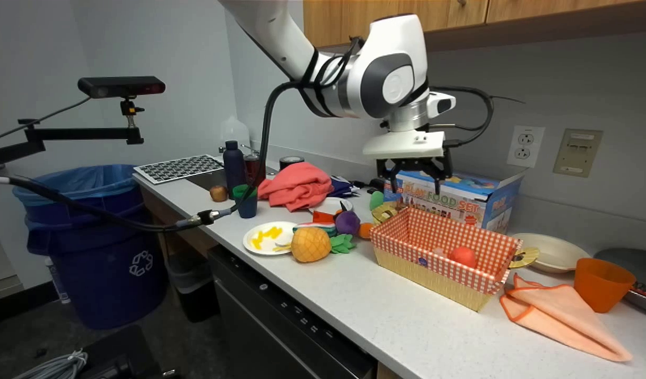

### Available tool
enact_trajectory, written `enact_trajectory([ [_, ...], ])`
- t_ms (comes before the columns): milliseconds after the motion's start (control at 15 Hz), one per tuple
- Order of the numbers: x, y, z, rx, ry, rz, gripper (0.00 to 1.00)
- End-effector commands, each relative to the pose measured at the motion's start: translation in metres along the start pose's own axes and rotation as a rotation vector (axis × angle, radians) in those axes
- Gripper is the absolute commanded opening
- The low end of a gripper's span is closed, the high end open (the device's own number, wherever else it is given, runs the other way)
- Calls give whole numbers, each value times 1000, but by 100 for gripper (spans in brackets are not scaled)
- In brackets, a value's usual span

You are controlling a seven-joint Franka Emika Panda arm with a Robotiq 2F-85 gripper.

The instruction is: Remove all the items from the fruit box and put them on the counter

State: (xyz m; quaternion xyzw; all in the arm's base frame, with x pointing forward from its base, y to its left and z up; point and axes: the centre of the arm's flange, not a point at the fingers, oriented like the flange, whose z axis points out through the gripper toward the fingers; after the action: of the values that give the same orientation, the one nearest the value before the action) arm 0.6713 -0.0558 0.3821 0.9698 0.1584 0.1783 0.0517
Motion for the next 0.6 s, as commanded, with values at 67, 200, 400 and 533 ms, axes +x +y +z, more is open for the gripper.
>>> enact_trajectory([
  [67, 12, 52, 41, -5, -55, 147, 100],
  [200, 9, 64, 61, -12, -89, 192, 100],
  [400, 5, 79, 90, -16, -140, 260, 100],
  [533, 5, 87, 105, -15, -169, 299, 100],
])
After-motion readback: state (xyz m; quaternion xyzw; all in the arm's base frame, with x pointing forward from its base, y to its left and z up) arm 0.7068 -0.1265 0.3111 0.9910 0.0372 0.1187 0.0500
